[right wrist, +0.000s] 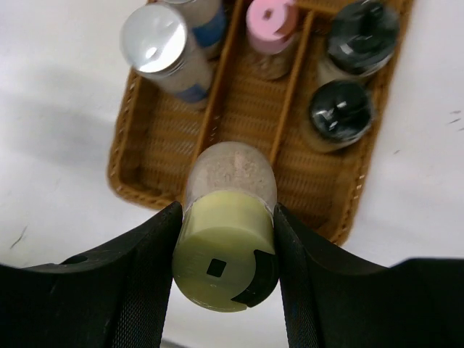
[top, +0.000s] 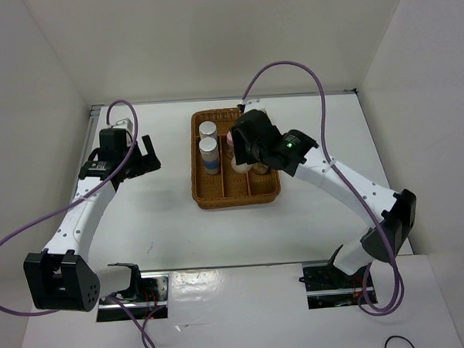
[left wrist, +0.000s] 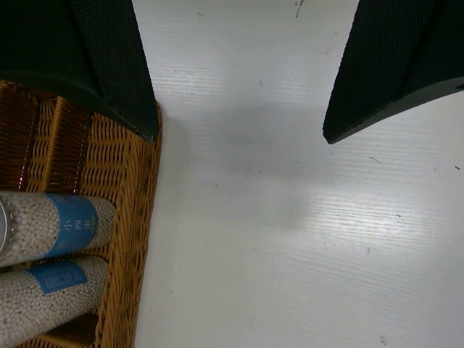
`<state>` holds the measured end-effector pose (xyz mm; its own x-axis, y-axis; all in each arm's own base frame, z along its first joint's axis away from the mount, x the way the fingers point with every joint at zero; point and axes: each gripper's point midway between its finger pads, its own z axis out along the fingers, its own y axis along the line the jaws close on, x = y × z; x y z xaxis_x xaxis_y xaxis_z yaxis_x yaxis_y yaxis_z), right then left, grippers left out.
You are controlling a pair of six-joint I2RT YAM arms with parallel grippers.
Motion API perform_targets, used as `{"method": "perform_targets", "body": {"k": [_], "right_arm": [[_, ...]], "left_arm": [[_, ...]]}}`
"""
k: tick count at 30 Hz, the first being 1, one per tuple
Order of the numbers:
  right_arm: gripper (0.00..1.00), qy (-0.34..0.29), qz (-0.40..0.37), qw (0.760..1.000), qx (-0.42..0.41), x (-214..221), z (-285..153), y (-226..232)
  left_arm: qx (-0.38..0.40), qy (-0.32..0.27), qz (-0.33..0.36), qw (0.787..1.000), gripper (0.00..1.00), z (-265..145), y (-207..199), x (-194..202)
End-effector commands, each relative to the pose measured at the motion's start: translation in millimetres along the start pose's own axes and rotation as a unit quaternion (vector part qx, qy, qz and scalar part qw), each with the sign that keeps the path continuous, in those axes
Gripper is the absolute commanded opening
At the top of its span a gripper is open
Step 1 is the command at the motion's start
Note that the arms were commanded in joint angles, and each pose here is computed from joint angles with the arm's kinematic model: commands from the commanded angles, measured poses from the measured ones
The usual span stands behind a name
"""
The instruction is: Organize the condiment bottles
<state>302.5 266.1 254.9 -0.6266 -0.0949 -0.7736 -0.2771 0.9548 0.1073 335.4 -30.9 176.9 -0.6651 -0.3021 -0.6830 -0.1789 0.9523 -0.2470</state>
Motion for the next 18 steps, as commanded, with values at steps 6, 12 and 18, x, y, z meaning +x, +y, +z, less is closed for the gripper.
{"method": "perform_targets", "body": {"k": [6,12,18], "right_arm": [[0.4,-0.072,-0.029,0.997,0.016,-53,37,-2],[0.4,-0.045,-0.049,0.997,0.031,-33,91,2],[0.4,-0.013,-0.059,0.997,0.041,-12,129,-2]], "left_arm": [[0.011,-0.032,0.003,0.999,1.0,-7,-2,-17],[0.009,-0.028,0.003,1.0,1.0,-2,-1,-16],[0.006,-0.028,0.0,1.0,1.0,0,1,-19]]}}
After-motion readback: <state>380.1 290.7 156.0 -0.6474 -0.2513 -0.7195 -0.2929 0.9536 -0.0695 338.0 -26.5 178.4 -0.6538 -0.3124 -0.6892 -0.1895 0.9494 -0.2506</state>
